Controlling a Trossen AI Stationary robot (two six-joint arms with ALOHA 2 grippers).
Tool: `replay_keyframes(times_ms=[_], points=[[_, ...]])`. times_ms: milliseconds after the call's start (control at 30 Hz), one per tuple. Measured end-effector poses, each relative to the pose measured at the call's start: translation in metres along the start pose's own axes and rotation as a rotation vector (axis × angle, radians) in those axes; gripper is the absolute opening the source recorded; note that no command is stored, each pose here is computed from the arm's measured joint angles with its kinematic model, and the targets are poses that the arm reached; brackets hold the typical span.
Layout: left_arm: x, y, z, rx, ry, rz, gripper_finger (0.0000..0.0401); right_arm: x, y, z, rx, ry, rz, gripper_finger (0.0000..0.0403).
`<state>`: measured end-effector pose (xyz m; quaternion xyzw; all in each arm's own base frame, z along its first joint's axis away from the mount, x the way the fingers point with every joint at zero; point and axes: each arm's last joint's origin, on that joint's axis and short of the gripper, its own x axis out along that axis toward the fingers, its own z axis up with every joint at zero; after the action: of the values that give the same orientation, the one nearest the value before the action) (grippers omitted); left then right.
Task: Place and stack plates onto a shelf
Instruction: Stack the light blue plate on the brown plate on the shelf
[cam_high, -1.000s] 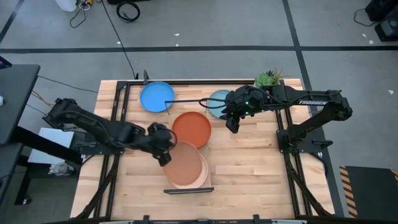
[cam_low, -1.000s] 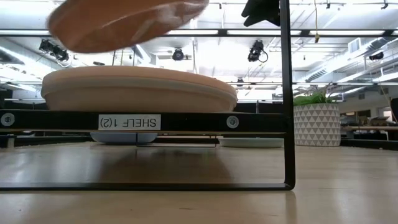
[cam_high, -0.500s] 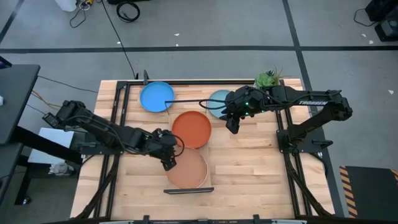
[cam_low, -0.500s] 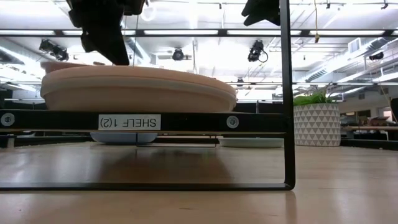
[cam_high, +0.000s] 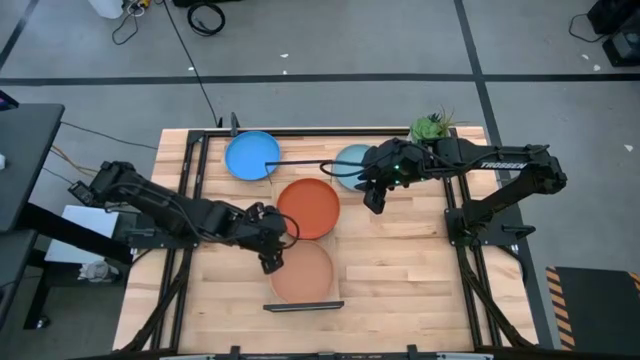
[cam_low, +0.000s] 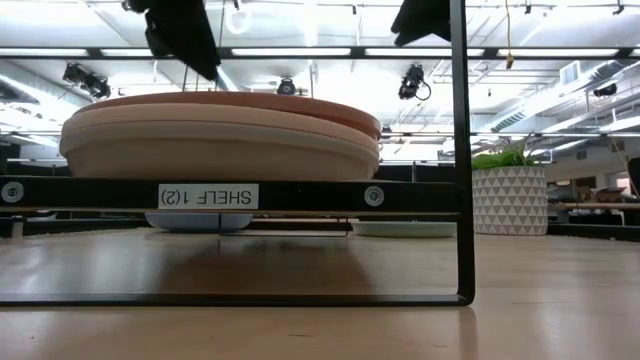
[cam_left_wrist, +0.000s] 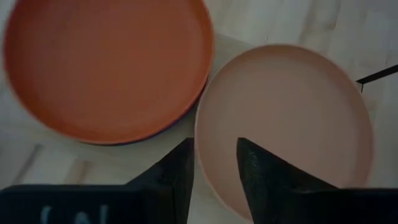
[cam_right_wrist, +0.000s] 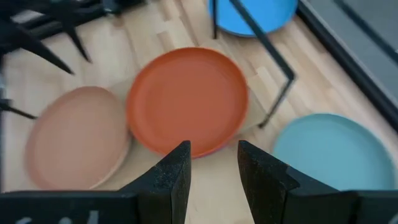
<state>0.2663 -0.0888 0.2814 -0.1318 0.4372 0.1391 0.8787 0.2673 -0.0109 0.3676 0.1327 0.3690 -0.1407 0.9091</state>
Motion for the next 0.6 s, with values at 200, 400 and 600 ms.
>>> replay_keyframes(times_ms=[200, 400, 600], points=[[-0.021, 0.009, 0.014, 0.012, 0.046, 0.073, 0.0121, 0.012, -0.006, -0.011, -0.003, 0.044, -0.053, 0.0138], [-0.047, 0.016, 0.025, 0.029, 0.009, 0.147, 0.0121, 0.035, -0.021, -0.036, 0.014, 0.186, -0.047, 0.0138], [-0.073, 0.038, 0.034, 0.013, -0.131, 0.142, 0.0121, 0.056, -0.051, -0.057, 0.071, 0.306, -0.024, 0.0138]])
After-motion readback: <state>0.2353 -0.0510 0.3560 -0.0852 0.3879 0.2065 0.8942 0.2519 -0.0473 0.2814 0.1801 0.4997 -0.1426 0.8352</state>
